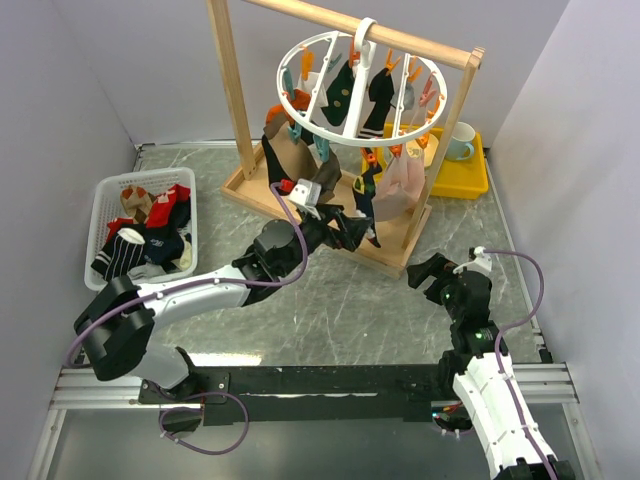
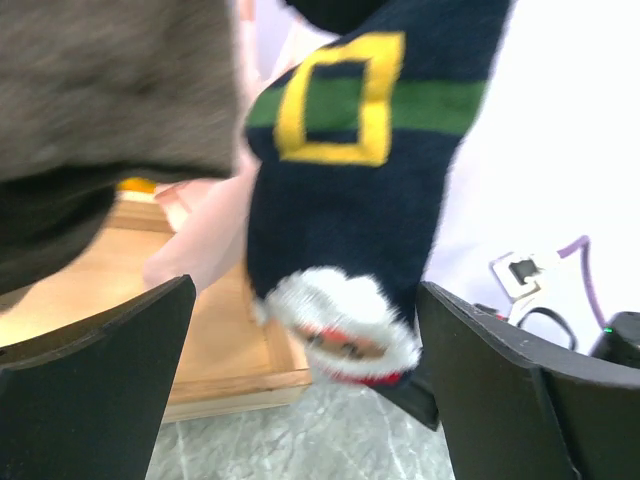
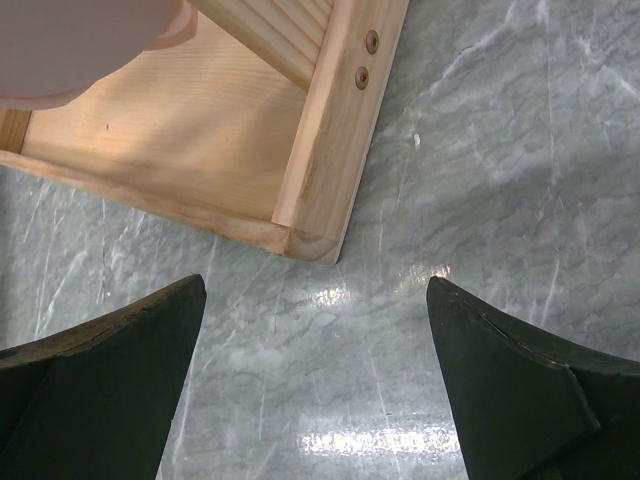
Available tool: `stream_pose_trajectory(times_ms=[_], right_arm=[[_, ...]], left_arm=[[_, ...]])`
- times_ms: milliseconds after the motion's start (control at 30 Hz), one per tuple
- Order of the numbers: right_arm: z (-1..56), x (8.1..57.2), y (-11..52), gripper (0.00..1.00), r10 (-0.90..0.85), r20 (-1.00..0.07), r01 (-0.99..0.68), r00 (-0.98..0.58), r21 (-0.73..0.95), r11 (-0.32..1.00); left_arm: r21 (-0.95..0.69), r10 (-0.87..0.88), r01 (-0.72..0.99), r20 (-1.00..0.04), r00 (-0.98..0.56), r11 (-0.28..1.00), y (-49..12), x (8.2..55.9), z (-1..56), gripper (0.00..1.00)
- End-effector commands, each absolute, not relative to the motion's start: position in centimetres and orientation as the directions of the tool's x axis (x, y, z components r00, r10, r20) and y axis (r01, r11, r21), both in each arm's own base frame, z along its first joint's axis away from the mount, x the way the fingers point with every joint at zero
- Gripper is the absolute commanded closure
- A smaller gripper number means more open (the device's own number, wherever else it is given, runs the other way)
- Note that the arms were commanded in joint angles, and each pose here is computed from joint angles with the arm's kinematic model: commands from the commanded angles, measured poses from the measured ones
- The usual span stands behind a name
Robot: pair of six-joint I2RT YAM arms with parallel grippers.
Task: Remove the socks clipped to the hanger
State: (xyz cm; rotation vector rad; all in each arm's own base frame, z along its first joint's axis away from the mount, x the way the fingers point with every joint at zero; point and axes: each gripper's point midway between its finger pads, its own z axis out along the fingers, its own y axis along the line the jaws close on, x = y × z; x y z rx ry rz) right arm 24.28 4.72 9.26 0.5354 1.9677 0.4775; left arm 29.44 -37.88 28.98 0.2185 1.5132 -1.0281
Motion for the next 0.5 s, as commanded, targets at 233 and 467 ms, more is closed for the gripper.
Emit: stream_pose_trajectory(times_ms=[233, 467], right_arm=[[11.3, 25.0, 4.8, 0.00, 0.549, -0.756, 0.117, -0.355, 0.547, 0.829], [12.8, 24.5, 5.1, 0.00, 0.521, -0.773, 0.081, -0.363, 0.531, 0.844]], left_arm=[[-0.445, -0.405, 0.637, -0.888, -0.219, 0.630, -39.9, 30.7, 31.4, 0.05], [-0.424, -0.420, 0.625, -0.892, -0.165, 0.655, -39.0, 31.0, 32.3, 0.80]])
